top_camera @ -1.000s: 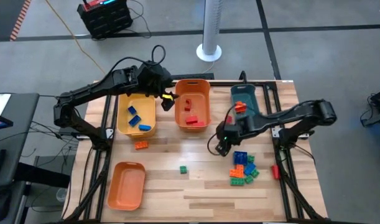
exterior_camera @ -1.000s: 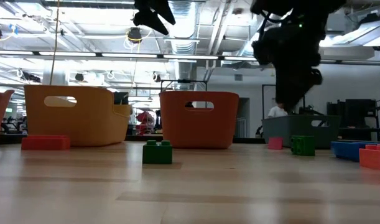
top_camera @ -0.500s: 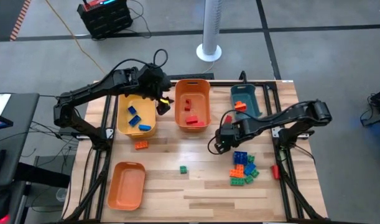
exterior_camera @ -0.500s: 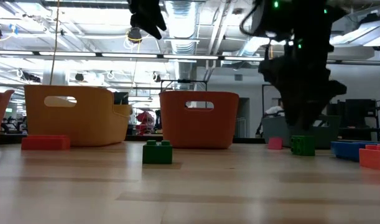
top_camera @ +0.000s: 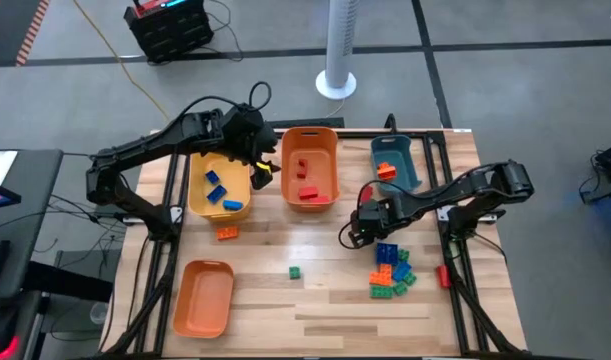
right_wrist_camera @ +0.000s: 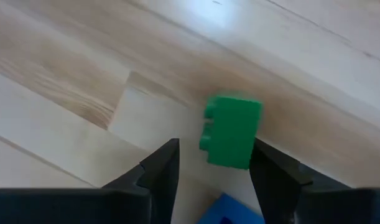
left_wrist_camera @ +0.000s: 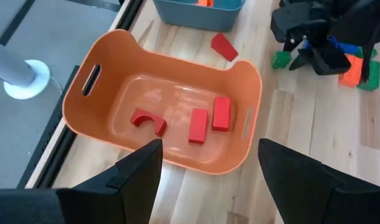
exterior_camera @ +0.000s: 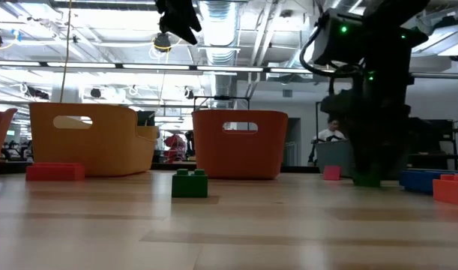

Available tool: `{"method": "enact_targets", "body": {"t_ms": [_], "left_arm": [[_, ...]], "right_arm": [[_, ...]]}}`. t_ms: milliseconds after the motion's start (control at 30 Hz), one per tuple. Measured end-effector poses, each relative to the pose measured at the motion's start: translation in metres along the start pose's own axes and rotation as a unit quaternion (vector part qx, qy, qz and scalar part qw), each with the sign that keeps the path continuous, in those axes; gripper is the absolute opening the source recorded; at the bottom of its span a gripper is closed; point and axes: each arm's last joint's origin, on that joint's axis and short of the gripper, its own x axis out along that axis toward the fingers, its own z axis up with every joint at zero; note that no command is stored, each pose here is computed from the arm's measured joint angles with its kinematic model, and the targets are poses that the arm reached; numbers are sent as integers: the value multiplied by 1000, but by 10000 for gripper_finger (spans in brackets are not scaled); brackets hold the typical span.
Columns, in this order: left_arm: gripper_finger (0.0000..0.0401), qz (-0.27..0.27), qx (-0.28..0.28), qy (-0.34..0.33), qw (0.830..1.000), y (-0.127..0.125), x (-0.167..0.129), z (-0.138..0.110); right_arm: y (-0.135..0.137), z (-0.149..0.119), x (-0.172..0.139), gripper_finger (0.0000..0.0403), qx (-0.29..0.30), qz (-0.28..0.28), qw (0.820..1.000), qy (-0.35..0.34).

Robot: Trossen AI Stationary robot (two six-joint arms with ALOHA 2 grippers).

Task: Sort blocks
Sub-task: Put the green game piece into the bottom orange bin

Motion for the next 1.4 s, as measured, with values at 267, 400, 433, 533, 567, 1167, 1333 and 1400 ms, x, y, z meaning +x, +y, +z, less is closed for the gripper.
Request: {"method": "enact_targets", "body": {"t_ms": [267, 400, 433, 533, 567, 1167, 1333, 1400], "left_arm": [[258, 0, -2, -31, 1000, 0, 0, 6], [258, -12, -15, -29, 999, 0, 0, 6], [258, -14, -16, -28, 999, 0, 0, 5], [258, -28, -12, -28, 999, -2, 0, 5], [258, -32, -8, -29, 999, -3, 0, 6], [258, -26, -20, -93, 995, -15, -2, 18], [258, -18, -28, -126, 991, -14, -4, 24], [258, -10, -32, -128, 991, -14, -4, 25]], "right_arm": [[3, 14, 12, 93, -38, 19, 999, 5], [5, 24, 8, 54, -44, 57, 997, -9], [5, 27, 4, 51, -43, 66, 997, -13], [3, 33, -16, 43, -51, 90, 994, -32], [2, 34, -24, 41, -57, 100, 992, -41], [-59, 28, -119, 76, -82, 202, 972, -87], [-67, 30, -120, 108, -96, 188, 974, -86], [-67, 32, -120, 122, -100, 189, 973, -91]]}}
